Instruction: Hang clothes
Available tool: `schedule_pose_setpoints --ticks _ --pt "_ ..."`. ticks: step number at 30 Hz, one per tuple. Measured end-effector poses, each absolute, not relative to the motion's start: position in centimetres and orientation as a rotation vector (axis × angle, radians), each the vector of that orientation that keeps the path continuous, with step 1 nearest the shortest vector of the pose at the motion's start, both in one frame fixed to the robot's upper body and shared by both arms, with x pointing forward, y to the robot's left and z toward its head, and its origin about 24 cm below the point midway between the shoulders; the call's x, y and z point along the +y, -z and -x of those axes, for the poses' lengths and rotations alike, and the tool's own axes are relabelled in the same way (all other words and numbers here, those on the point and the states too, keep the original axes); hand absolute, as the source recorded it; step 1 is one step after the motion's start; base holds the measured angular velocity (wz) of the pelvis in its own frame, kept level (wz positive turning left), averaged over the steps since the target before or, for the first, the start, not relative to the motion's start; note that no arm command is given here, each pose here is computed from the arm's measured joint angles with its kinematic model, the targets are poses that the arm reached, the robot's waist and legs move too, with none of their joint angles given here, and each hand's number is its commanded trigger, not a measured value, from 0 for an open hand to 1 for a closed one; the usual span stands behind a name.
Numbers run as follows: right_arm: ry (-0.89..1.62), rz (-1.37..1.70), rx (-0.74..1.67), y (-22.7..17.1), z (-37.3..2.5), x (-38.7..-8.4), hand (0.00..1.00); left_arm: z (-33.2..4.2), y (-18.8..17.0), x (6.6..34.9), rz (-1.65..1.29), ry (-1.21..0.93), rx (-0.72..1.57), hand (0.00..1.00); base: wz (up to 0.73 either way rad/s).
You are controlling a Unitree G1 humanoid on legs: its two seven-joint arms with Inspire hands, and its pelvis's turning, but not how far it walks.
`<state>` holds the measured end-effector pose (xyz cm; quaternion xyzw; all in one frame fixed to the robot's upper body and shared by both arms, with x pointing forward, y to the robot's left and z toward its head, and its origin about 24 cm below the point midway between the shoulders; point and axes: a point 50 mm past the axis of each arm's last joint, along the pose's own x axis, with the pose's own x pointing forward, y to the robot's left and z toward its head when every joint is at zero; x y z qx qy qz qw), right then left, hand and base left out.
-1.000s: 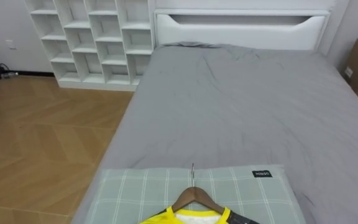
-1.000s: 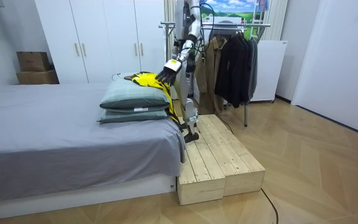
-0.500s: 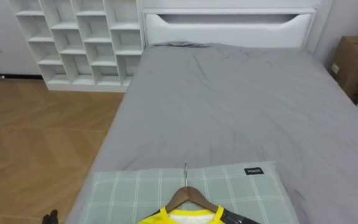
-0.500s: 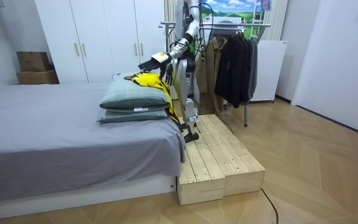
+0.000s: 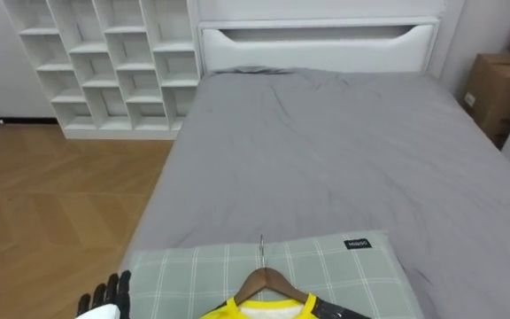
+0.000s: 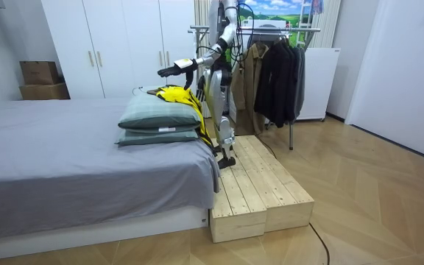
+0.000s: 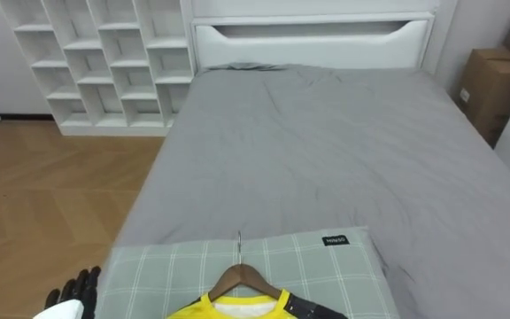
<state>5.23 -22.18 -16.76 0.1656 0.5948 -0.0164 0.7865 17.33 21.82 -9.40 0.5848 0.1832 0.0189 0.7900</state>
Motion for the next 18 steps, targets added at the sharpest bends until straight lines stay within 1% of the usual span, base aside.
schedule_pose_setpoints --ticks 8,18 --pt "0.032 -0.354 1.277 16.73 -5.48 -22.18 0.0 -17.32 9.41 21.82 -1.261 -0.039 0.395 0.0 0.0" --pt "0.036 -0.349 1.279 16.77 -5.41 -22.16 0.0 -17.74 9.24 21.21 -1.357 0.017 0.333 0.0 0.0"
